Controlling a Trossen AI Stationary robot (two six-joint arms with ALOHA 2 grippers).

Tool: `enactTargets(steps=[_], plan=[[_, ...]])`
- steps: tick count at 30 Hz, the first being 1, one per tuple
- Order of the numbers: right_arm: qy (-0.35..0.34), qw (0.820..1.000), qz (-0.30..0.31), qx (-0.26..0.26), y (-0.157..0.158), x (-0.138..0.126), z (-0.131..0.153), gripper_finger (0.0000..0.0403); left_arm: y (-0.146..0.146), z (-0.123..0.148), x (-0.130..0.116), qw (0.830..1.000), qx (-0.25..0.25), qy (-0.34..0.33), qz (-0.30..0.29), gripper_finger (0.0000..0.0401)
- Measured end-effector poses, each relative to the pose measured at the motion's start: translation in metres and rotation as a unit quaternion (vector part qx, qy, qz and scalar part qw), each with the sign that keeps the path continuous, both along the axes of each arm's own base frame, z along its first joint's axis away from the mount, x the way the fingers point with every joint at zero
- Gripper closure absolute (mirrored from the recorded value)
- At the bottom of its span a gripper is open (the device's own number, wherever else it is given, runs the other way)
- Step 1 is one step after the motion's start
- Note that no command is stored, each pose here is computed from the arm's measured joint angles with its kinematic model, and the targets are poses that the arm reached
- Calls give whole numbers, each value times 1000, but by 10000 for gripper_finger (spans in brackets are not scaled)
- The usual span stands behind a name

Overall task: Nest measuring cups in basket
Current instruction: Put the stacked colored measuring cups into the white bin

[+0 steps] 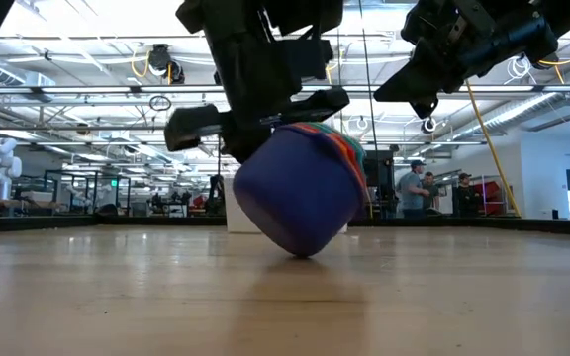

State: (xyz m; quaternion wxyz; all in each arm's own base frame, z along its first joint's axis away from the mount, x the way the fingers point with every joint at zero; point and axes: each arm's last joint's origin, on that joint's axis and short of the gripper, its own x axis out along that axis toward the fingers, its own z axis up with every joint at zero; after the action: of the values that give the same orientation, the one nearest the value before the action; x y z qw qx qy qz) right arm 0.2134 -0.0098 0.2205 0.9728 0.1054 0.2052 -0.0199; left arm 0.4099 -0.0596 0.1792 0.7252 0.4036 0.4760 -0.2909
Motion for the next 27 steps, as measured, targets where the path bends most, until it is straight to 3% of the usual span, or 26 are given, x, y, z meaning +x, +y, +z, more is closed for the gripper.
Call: enactTargets(steps=[6, 10, 13, 18, 27], plan=[[0, 1000, 0, 0, 0, 0, 0, 403, 4, 0, 0, 998, 54, -8, 28, 354], [0, 1000, 1, -2, 0, 0, 0, 403, 8, 1, 1, 993, 75, -16, 87, 354], [0, 1000, 2, -3, 0, 0, 0, 403, 12, 2, 1, 981, 120, -32, 148, 354], [5, 1000, 2, -3, 0, 0, -1, 403, 19, 4, 0, 940, 181, -79, 279, 354], [15, 1000, 5, -10, 0, -1, -3, 403, 19, -26, -30, 858, 187, -108, 466, 354]])
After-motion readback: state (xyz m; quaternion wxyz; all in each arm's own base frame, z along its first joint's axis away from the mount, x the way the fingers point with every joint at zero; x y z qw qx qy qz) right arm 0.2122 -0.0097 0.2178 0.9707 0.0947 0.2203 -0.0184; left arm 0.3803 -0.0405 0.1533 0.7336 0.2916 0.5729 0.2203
